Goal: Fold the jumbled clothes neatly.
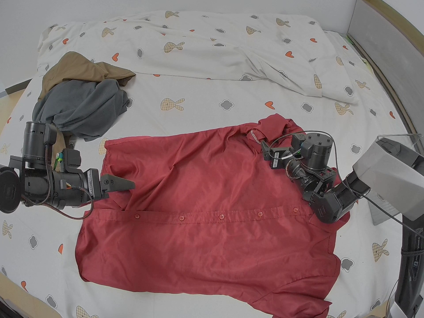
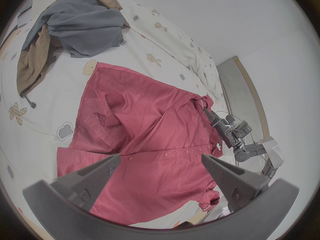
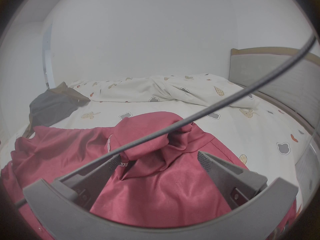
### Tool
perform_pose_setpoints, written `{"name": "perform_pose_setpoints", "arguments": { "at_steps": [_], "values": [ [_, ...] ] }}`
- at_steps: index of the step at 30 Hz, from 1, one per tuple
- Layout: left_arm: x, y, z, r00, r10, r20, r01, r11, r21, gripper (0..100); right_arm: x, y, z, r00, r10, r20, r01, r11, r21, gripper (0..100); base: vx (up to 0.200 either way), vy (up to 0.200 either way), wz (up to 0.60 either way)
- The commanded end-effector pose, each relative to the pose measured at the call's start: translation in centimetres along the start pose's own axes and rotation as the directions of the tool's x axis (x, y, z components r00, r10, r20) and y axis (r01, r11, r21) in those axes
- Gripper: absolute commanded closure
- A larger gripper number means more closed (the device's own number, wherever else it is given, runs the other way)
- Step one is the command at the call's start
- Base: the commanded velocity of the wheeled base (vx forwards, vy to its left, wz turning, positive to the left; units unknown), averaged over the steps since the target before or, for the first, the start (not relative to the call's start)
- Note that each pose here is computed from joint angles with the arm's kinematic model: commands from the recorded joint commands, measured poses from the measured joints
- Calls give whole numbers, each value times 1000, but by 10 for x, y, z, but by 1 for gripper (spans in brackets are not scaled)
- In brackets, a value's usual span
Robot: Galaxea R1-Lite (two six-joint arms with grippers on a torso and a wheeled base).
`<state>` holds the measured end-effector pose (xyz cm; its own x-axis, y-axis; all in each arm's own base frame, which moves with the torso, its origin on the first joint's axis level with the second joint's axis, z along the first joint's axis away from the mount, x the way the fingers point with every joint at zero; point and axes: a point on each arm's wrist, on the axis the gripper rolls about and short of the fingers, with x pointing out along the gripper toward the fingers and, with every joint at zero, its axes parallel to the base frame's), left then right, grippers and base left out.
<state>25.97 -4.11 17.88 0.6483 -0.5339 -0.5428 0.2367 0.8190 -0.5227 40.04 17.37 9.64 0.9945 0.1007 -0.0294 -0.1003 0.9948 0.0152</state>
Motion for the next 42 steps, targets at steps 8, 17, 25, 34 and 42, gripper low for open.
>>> {"name": "perform_pose_setpoints", "arguments": {
  "at_steps": [8, 17, 25, 34, 42],
  "values": [
    [0, 0, 0, 1000, 0, 1, 0, 1000, 0, 0, 35, 19, -29, 998, -59, 30, 61, 995, -81, 0, 0, 0, 0],
    [0, 0, -2, 1000, 0, -5, 0, 1000, -1, 0, 58, 20, 8, 972, -146, 181, 152, 988, -18, 0, 0, 0, 0],
    [1, 1, -3, 1000, 0, -11, 0, 1000, -1, 0, 84, -7, 38, 919, -247, 308, 245, 968, 45, 0, 0, 0, 0],
    [9, -2, -9, 999, -15, -34, 15, 1000, 10, 0, 89, -8, 59, 878, -294, 377, 276, 956, 104, 0, 0, 0, 0],
    [11, -7, -14, 999, -33, -35, 34, 999, 30, 0, 87, 7, 52, 893, -268, 361, 251, 963, 96, 0, 0, 0, 0]
  ]
}}
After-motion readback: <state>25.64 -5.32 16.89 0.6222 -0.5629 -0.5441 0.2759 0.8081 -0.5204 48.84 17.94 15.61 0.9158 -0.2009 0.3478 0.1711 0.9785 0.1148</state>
